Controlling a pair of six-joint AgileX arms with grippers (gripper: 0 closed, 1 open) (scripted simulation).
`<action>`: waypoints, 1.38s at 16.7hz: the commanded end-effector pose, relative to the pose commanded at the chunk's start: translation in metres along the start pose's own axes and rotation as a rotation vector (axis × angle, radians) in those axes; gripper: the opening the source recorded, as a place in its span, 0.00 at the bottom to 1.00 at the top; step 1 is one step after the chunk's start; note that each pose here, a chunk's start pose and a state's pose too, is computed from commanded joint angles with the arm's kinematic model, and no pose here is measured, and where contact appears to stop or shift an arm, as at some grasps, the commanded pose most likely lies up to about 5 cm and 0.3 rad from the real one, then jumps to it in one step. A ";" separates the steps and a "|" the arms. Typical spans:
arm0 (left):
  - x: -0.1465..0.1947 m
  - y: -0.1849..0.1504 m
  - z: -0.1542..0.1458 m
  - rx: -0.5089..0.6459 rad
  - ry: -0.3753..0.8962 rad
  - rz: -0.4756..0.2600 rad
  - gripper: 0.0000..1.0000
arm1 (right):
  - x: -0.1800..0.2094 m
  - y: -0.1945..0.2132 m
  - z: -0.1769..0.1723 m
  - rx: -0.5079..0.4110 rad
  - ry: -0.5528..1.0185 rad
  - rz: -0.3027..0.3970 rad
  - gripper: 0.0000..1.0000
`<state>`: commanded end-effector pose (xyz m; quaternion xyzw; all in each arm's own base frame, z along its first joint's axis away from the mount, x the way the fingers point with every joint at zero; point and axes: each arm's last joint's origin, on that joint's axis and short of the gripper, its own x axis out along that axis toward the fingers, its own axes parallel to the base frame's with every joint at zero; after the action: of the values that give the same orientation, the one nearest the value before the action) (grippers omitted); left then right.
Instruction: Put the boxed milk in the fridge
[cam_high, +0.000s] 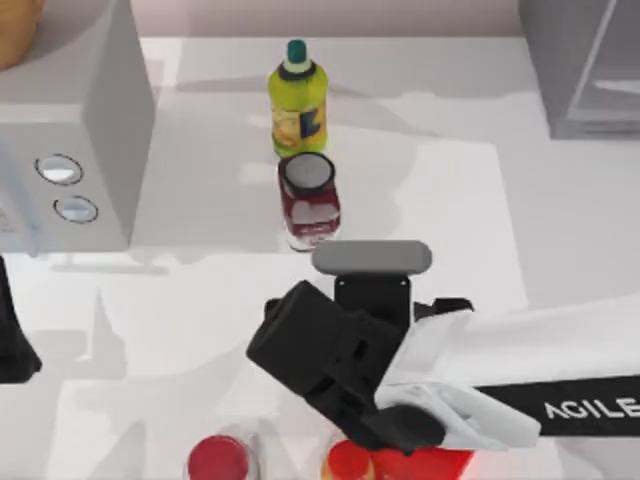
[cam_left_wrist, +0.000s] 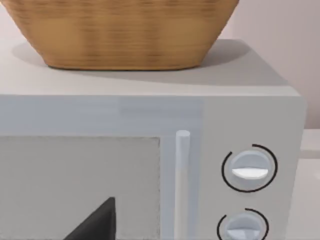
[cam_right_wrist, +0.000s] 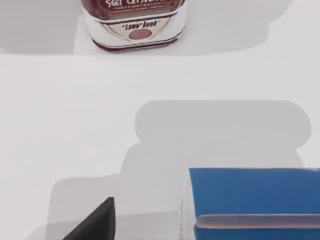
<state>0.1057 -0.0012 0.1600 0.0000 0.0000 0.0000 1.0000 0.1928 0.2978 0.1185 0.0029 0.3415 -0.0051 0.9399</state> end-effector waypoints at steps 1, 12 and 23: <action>0.000 0.000 0.000 0.000 0.000 0.000 1.00 | 0.006 0.000 0.002 0.000 -0.001 -0.001 1.00; 0.000 0.000 0.000 0.000 0.000 0.000 1.00 | 0.040 0.002 -0.018 -0.003 0.003 0.000 0.92; 0.000 0.000 0.000 0.000 0.000 0.000 1.00 | 0.040 0.002 -0.018 -0.003 0.003 0.000 0.10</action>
<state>0.1057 -0.0012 0.1600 0.0000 0.0000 0.0000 1.0000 0.2118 0.2999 0.0788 0.0017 0.3429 -0.0047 0.9394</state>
